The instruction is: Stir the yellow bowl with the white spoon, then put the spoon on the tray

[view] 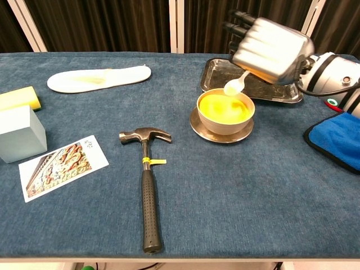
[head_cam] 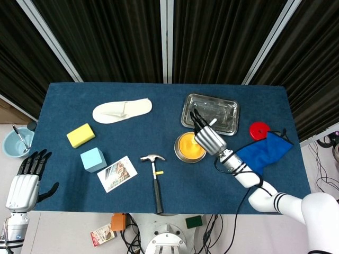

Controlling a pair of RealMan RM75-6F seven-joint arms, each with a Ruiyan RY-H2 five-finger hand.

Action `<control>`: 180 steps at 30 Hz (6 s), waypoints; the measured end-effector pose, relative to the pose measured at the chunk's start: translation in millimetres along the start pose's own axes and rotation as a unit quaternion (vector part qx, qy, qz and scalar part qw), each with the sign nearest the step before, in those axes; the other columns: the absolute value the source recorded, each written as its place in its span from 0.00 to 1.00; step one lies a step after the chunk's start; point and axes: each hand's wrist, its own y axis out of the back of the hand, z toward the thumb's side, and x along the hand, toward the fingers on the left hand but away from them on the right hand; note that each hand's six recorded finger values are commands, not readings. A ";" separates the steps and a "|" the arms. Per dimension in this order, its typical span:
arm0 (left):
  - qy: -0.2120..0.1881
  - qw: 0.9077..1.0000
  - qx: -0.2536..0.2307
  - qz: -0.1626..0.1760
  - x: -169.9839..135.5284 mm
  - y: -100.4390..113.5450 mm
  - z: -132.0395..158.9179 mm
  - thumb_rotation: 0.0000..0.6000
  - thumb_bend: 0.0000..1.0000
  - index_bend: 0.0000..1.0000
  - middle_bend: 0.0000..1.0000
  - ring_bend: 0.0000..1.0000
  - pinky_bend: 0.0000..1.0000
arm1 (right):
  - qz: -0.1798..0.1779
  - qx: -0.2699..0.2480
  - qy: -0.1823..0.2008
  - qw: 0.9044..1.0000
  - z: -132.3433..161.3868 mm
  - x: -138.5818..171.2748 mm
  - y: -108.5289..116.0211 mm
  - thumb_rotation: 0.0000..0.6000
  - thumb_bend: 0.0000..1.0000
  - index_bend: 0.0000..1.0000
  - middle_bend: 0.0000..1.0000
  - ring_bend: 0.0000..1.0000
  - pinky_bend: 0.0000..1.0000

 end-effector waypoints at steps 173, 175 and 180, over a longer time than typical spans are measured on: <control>0.004 1.000 -0.011 -0.002 1.5 -11.1 2.3 1.00 0.21 0.09 0.05 0.01 0.11 | 0.098 0.032 -0.041 0.994 -17.2 -29.1 5.6 1.00 0.44 0.77 0.33 0.00 0.00; 0.003 1.000 -0.010 -0.001 2.0 -10.7 3.6 1.00 0.21 0.09 0.05 0.01 0.11 | 0.114 -0.005 -0.064 0.991 -25.2 -31.4 -5.2 1.00 0.44 0.77 0.33 0.00 0.00; 0.007 1.000 -0.009 -0.001 0.1 -9.3 2.0 1.00 0.21 0.09 0.05 0.01 0.11 | 0.160 -0.078 -0.108 0.978 -36.2 -38.9 -34.8 1.00 0.44 0.76 0.33 0.00 0.00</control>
